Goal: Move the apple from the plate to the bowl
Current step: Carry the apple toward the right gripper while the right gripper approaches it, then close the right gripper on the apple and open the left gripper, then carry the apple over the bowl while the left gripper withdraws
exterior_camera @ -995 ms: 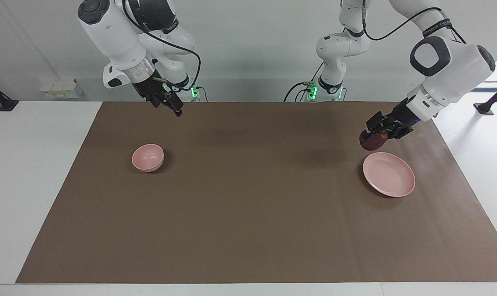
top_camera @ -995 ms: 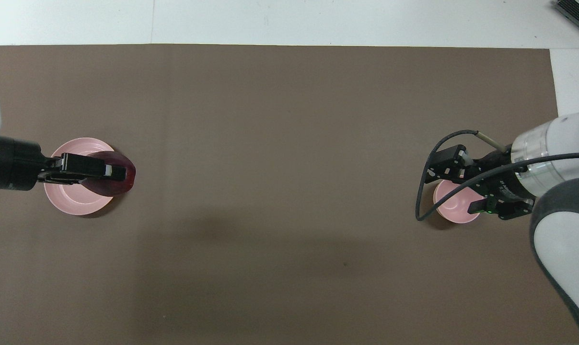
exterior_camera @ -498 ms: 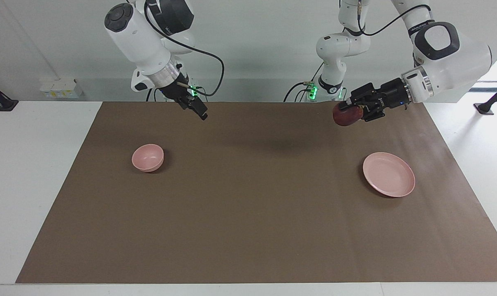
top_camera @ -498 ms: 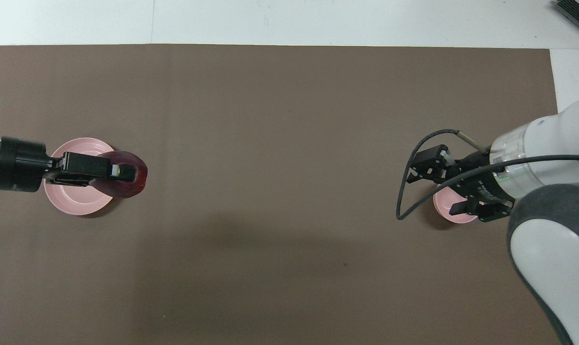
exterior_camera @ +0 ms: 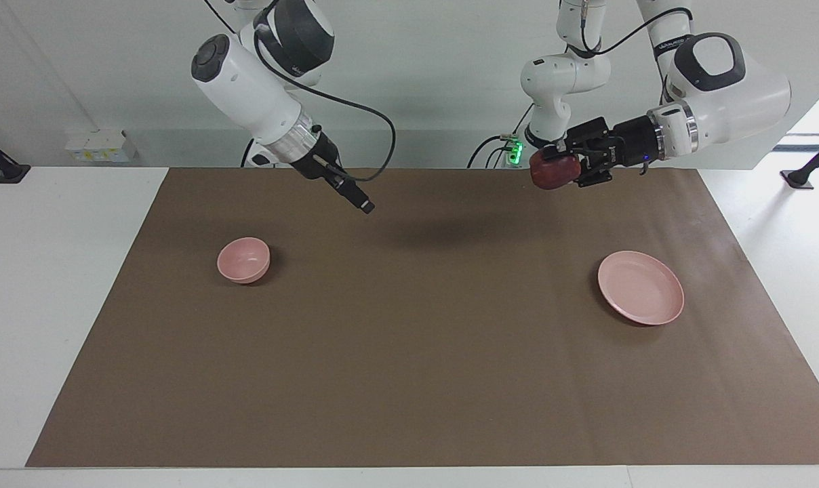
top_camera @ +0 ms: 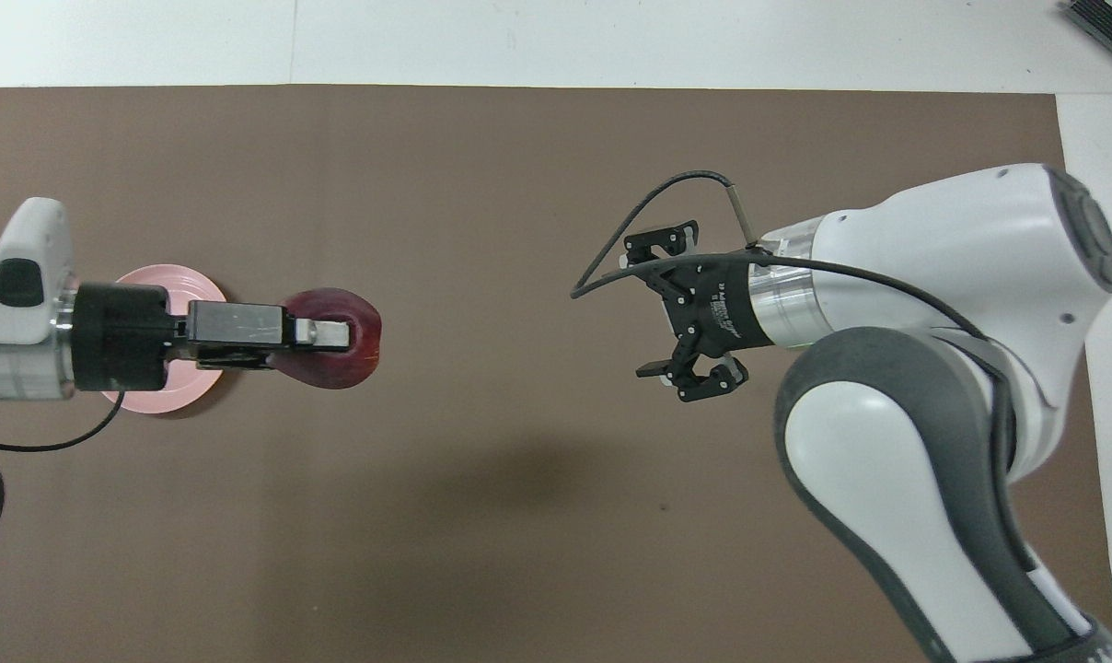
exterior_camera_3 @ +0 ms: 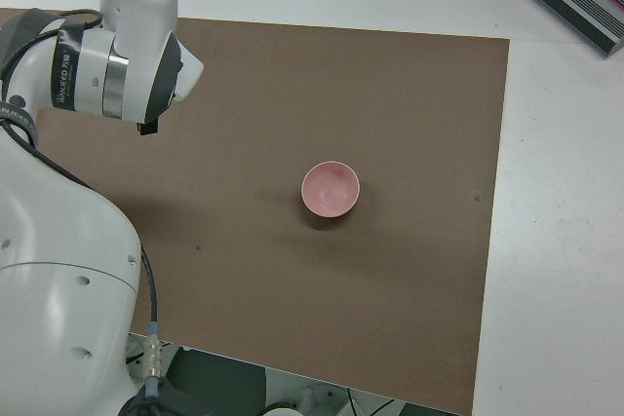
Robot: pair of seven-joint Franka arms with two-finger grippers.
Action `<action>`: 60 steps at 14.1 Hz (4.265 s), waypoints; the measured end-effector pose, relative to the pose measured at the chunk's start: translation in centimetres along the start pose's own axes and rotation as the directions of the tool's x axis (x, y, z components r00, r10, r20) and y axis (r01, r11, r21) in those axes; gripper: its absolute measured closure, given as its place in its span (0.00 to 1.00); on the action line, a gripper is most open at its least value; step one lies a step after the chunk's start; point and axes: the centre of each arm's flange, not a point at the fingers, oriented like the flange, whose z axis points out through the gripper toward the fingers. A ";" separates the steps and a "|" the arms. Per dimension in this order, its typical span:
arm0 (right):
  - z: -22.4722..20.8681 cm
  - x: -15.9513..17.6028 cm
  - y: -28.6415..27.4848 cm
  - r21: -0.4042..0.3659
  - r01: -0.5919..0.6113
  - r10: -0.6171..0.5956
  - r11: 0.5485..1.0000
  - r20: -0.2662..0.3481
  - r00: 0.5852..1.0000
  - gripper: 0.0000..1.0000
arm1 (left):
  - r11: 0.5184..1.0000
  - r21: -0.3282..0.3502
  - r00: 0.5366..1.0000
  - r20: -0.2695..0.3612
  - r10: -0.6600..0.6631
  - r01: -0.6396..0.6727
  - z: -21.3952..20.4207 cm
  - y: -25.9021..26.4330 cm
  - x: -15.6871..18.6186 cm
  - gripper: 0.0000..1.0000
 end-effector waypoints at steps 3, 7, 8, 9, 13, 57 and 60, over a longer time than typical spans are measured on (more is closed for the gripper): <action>2.2 -1.7 -1.1 0.077 -0.159 0.152 0.984 0.090 0.984 0.00 | 1.000 -0.013 1.000 -0.017 0.002 -0.002 5.0 1.7 -1.3 0.25; 3.3 -3.7 -1.2 0.066 -0.281 0.263 0.957 0.208 0.942 0.00 | 1.000 -0.015 1.000 -0.023 -0.004 0.004 5.6 1.6 -1.6 0.25; 3.3 -3.9 -1.1 0.051 -0.293 0.274 0.955 0.231 0.933 0.00 | 1.000 -0.015 1.000 -0.024 -0.006 0.005 5.6 1.6 -1.5 0.25; 3.4 -4.1 -1.1 0.035 -0.303 0.285 0.952 0.254 0.924 0.00 | 1.000 -0.013 1.000 -0.025 -0.006 0.005 5.8 1.6 -1.6 0.25; 3.4 -5.4 -0.3 -0.053 -0.296 0.298 0.954 0.311 0.903 0.00 | 1.000 -0.002 0.999 -0.038 0.001 -0.001 6.7 1.8 -1.8 0.25; -1.2 8.7 -0.8 -0.161 0.347 -0.378 0.924 -0.259 0.889 0.26 | 0.692 0.722 0.995 -0.070 0.072 0.001 -1.8 5.6 -1.4 0.00; -2.7 11.8 -0.5 -0.359 0.529 -0.634 0.769 -0.318 0.705 0.26 | 0.586 0.810 0.994 -0.051 0.093 -0.013 -4.3 3.9 -1.0 0.00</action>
